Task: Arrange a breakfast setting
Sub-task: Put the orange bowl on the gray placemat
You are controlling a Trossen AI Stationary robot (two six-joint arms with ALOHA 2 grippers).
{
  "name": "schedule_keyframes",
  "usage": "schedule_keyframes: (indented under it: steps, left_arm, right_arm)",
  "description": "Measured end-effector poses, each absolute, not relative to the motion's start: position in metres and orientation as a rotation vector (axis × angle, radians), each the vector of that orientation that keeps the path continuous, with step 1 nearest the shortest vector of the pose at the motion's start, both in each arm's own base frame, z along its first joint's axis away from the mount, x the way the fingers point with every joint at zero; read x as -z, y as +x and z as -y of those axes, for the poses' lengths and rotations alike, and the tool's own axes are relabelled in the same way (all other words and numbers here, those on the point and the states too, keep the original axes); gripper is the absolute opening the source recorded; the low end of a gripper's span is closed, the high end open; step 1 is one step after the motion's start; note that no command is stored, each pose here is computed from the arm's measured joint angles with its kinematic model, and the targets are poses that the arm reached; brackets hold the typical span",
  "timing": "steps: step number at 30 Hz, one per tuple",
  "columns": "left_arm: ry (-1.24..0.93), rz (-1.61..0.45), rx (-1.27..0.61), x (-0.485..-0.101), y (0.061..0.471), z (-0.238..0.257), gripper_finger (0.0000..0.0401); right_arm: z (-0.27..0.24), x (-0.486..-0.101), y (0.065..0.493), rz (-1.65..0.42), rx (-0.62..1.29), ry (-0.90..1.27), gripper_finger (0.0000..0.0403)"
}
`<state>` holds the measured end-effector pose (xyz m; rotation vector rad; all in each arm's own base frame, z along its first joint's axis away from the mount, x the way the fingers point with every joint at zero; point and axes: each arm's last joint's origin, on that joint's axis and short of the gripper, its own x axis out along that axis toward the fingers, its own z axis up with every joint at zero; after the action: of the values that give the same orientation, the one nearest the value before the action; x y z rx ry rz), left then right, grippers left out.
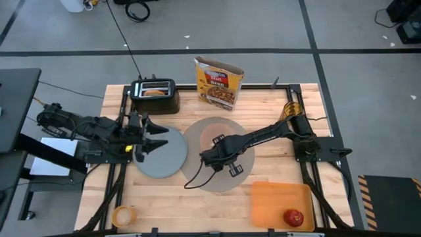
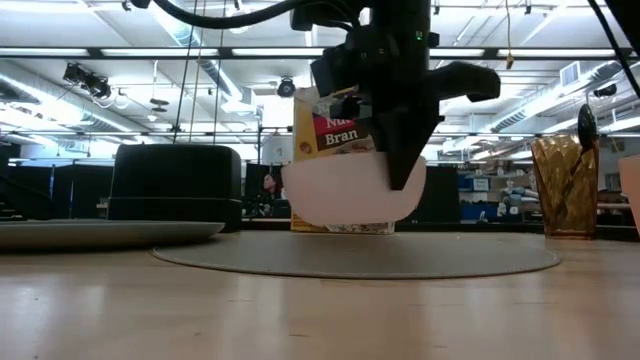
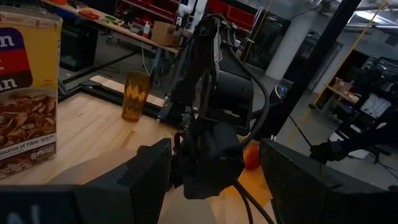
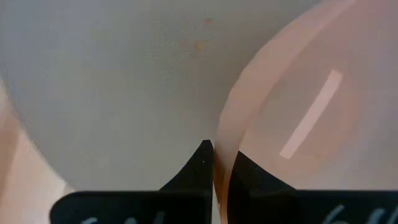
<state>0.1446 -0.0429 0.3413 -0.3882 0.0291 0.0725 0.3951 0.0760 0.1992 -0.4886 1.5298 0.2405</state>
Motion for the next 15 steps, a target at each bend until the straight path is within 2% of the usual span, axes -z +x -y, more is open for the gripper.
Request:
schedule_keyframes:
  steps: [10,15]
  left_arm:
    - [-0.378,-0.037,-0.074,-0.34,0.147,0.044,0.0251]
    - [-0.376,-0.041,-0.073,-0.34,0.148,0.044,0.0251]
  right_arm:
    - [-0.081,-0.191,0.393,-1.516,-0.342,-0.522,0.0019]
    - [-0.084,-0.186,0.392,-1.514,-0.34,-0.537,0.0052]
